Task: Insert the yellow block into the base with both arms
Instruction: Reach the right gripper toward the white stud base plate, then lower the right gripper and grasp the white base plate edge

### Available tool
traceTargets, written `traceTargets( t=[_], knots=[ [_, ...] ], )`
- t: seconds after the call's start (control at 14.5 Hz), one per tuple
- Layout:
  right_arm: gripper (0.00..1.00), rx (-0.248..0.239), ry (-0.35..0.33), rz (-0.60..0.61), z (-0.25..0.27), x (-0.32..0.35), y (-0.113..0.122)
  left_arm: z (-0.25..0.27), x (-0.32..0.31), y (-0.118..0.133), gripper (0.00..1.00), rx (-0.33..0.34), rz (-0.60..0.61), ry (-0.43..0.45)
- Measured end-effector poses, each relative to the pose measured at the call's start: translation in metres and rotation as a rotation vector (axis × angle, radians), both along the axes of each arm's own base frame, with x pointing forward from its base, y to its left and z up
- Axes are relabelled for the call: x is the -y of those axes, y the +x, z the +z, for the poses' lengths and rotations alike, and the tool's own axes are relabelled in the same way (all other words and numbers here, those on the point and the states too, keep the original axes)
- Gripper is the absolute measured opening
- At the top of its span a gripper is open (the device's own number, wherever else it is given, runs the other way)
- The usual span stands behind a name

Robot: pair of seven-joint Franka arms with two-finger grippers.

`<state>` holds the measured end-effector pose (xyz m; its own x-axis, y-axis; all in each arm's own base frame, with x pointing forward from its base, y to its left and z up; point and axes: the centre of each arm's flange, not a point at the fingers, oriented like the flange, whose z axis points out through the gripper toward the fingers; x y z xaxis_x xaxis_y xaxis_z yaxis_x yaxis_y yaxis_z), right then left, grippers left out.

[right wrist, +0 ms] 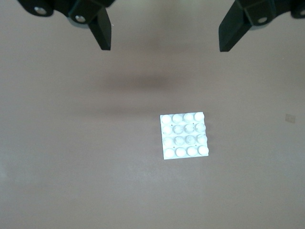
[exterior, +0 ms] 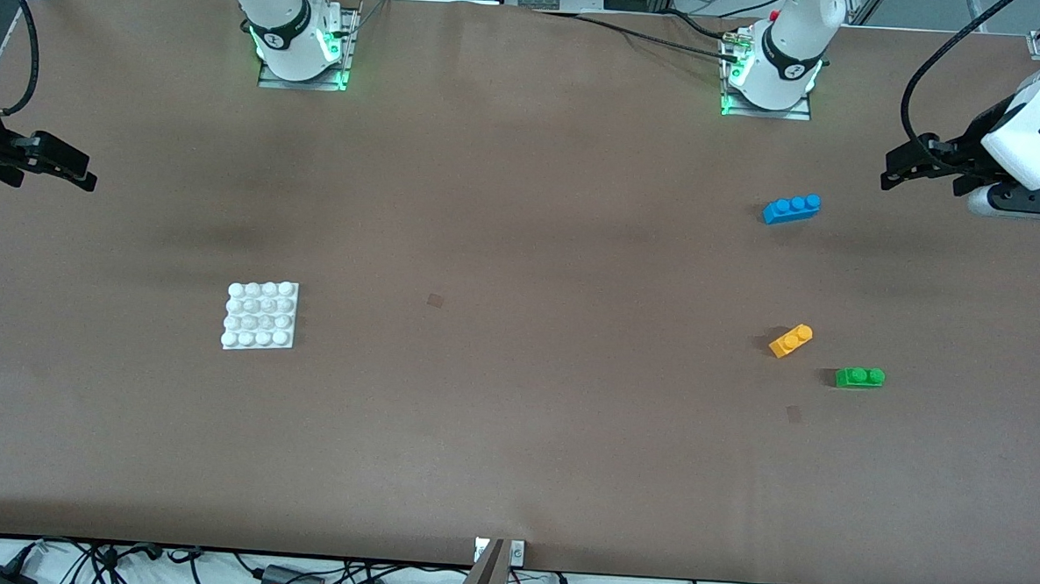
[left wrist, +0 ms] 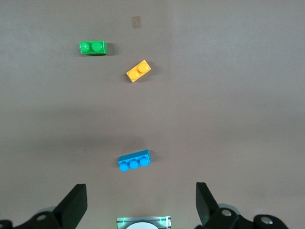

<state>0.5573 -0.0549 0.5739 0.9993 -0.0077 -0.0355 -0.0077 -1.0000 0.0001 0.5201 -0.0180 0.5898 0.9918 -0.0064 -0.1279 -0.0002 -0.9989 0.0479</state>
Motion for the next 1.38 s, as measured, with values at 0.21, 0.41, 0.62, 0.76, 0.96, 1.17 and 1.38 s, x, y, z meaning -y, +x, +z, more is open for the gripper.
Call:
traceTargets(
  t=[0.21,0.41,0.62,0.76,0.96,1.17,1.38],
  knots=[
    [1.00,0.000,0.000,0.000,0.000,0.000,0.000,0.000,0.000,0.000,1.00,0.000,0.000,0.000],
    [1.00,0.000,0.000,0.001,0.000,0.000,0.000,0.000,0.000,0.000,1.00,-0.001,0.000,0.000],
    [1.00,-0.009,0.001,0.002,-0.002,-0.001,0.000,-0.001,0.000,0.000,1.00,-0.003,0.000,0.000],
    [1.00,-0.044,0.004,-0.002,-0.016,-0.002,0.002,-0.001,0.000,0.000,1.00,-0.003,0.000,0.000],
    [1.00,-0.131,0.011,-0.003,-0.062,-0.001,0.011,-0.001,0.001,0.000,1.00,-0.003,-0.001,0.000],
    [1.00,-0.192,0.022,-0.003,-0.134,-0.001,0.035,-0.001,0.001,0.000,1.00,-0.004,-0.001,0.000],
    [1.00,-0.179,0.043,-0.001,-0.203,-0.009,0.063,0.000,0.001,0.000,1.00,-0.003,-0.002,0.000]
  ],
)
